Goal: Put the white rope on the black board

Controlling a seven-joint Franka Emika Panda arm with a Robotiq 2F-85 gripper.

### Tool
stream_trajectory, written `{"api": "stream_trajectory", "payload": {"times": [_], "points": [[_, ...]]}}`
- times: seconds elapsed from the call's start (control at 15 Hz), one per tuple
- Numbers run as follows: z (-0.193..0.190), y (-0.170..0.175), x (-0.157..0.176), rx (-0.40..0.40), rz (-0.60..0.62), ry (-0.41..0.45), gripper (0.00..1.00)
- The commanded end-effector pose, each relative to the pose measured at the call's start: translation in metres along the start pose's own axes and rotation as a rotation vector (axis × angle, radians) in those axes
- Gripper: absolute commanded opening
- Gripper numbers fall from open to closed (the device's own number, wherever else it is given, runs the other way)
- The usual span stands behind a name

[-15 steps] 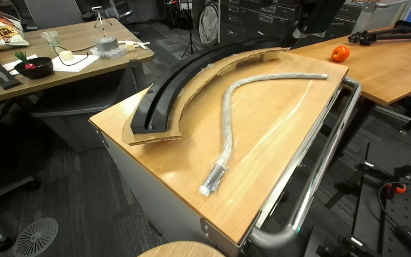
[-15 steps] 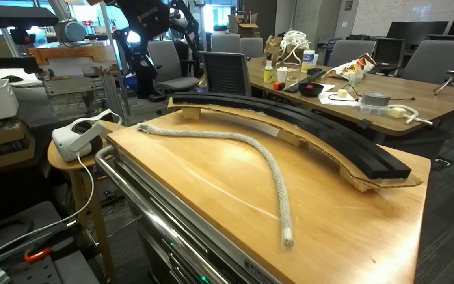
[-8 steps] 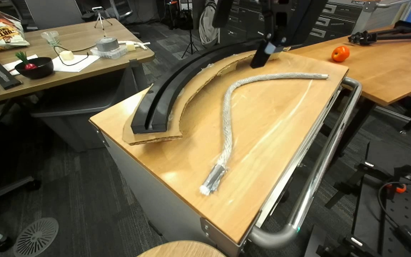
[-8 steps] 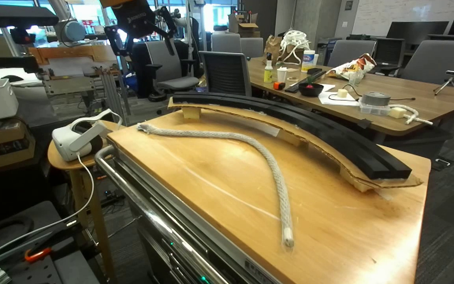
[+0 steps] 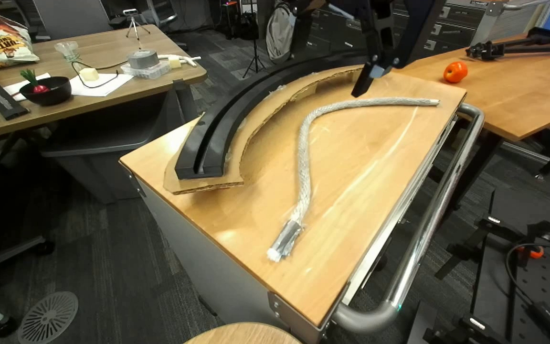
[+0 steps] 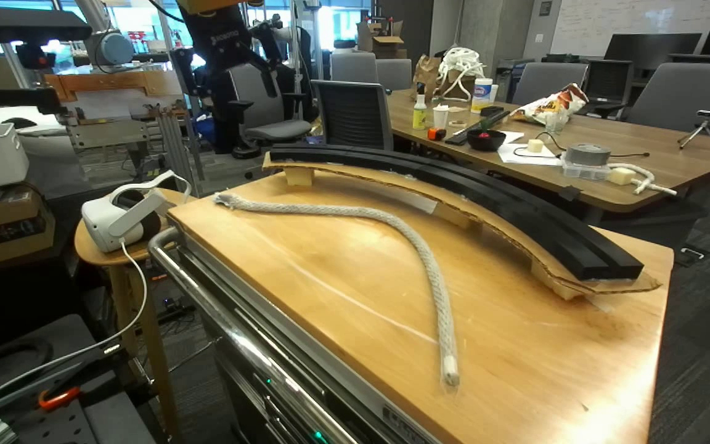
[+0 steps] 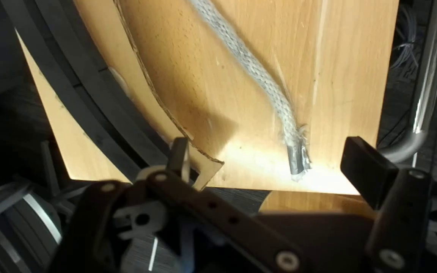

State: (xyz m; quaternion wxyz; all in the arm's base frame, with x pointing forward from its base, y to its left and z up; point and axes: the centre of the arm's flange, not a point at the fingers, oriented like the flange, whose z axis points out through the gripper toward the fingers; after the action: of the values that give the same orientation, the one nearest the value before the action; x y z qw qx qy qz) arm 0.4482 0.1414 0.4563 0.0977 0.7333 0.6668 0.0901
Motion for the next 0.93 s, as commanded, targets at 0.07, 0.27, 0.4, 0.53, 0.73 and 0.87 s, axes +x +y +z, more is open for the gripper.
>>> {"api": "stream_trajectory", "payload": {"times": [0.07, 0.27, 0.4, 0.53, 0.73, 0.87], "points": [[0.034, 0.001, 0.008, 0.076, -0.227, 0.083, 1.0], [0.07, 0.007, 0.02, 0.225, -0.261, 0.153, 1.0], [0.065, -0.012, 0.013, 0.188, -0.242, 0.13, 1.0], [0.079, -0.009, 0.017, 0.213, -0.247, 0.134, 1.0], [0.085, -0.018, 0.015, 0.224, -0.295, 0.09, 1.0], [0.098, -0.023, 0.017, 0.249, -0.314, 0.079, 1.0]]}}
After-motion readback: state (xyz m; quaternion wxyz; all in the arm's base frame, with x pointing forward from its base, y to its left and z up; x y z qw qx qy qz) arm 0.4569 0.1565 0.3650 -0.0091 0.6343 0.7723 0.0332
